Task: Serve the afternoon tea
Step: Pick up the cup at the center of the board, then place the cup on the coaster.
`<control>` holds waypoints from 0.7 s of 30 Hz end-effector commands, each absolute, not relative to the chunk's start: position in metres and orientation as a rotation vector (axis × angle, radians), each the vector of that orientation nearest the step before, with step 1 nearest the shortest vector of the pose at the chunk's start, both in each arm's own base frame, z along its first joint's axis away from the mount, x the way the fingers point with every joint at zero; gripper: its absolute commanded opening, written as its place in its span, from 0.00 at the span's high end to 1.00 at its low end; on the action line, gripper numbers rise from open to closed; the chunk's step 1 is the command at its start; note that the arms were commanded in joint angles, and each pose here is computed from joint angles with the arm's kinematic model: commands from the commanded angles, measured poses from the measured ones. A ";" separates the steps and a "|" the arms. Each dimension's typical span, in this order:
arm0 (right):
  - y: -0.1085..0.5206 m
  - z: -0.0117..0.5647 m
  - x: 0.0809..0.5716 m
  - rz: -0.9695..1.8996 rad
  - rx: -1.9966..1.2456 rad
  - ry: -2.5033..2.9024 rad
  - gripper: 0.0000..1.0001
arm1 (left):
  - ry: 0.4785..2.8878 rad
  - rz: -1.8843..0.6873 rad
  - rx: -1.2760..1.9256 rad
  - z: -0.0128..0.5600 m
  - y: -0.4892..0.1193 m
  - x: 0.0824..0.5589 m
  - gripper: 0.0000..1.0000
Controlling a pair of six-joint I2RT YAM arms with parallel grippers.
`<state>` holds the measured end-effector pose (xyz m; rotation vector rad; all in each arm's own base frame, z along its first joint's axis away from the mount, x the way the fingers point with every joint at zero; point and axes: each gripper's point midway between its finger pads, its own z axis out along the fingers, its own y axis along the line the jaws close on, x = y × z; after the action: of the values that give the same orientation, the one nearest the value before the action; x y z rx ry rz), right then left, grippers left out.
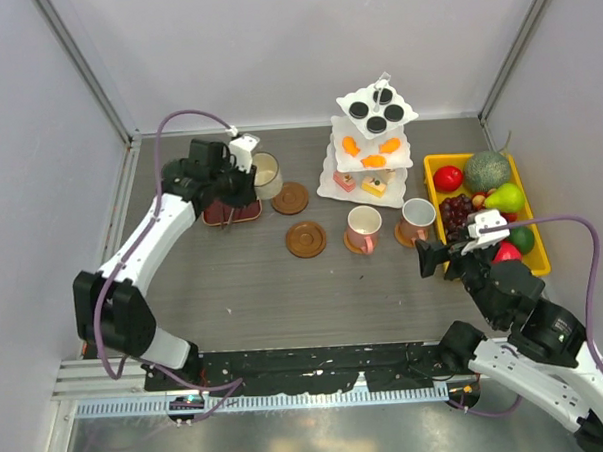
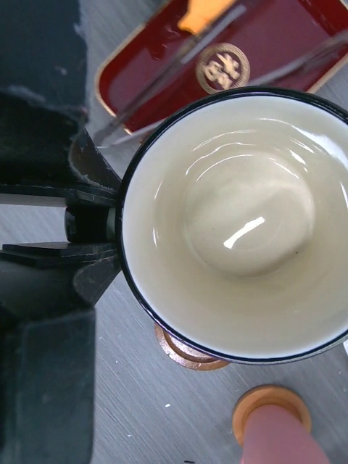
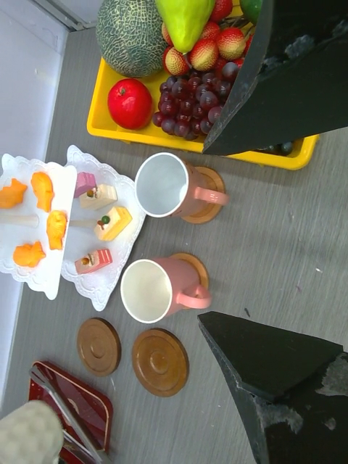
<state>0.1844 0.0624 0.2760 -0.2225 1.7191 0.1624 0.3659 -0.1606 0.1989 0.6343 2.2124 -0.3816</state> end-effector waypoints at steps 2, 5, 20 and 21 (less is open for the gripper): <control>0.053 0.287 0.186 0.154 -0.164 1.639 0.04 | 1.983 -0.499 0.828 0.231 -0.206 0.400 1.00; 0.041 0.290 0.185 0.128 -0.113 1.612 0.04 | 1.991 -0.499 0.869 0.218 -0.215 0.417 1.00; 0.038 0.290 0.187 0.116 -0.089 1.593 0.04 | 2.087 -0.474 0.936 0.152 -0.232 0.461 1.00; 0.040 0.288 0.188 0.112 -0.095 1.601 0.04 | 2.095 -0.473 0.936 0.149 -0.232 0.461 1.00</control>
<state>0.1821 0.0373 0.2808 -0.1070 1.6152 0.1244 0.4375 -0.2155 0.1110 0.9268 2.2560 -0.4668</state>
